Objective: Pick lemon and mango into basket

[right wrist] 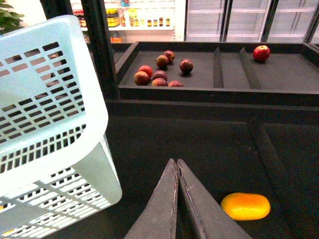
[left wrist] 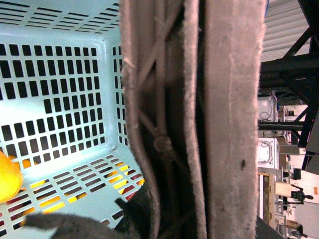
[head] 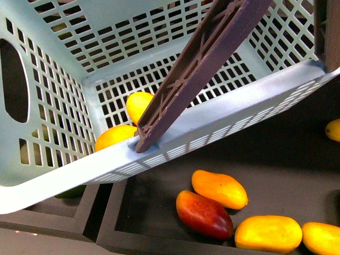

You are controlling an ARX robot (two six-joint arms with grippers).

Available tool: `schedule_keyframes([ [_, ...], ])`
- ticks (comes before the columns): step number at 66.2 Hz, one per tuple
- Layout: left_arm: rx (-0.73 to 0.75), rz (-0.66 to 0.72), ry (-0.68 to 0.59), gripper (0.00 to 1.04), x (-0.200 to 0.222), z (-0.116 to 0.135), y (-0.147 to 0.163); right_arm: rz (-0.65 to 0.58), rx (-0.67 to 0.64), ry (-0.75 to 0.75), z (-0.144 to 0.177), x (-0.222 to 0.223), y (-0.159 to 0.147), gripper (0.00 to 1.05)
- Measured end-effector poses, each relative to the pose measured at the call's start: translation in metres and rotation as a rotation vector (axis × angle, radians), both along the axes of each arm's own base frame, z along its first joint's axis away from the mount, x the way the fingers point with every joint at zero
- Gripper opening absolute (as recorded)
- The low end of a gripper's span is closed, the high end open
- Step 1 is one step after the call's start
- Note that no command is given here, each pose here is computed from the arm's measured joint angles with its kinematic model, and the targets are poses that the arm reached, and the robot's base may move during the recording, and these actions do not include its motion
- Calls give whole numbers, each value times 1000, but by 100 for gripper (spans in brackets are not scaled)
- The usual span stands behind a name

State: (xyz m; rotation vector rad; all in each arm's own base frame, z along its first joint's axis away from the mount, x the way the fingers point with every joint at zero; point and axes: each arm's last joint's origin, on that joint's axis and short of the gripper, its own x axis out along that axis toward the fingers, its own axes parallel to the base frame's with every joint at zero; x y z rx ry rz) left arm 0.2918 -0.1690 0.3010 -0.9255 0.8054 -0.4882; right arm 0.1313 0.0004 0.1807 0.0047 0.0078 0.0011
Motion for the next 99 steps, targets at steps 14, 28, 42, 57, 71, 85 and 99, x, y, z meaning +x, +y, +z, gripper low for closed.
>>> schedule_keyframes([
  [14, -1, -1, 1, 14, 0, 0, 0, 0, 0, -2, -7, -9, 0, 2],
  [28, -1, -1, 1, 14, 0, 0, 0, 0, 0, -29, -8, -15, 0, 2],
  [42, -1, -1, 1, 14, 0, 0, 0, 0, 0, -28, -8, -19, 0, 2],
  [57, -1, -1, 1, 14, 0, 0, 0, 0, 0, -27, -8, -24, 0, 2],
  [71, -1, -1, 1, 14, 0, 0, 0, 0, 0, -21, -11, -34, 0, 2],
  [85, -1, -1, 1, 14, 0, 0, 0, 0, -1, -22, -11, -34, 0, 20],
  [99, -2, -2, 2, 14, 0, 0, 0, 1, -1, -22, -11, -34, 0, 65],
])
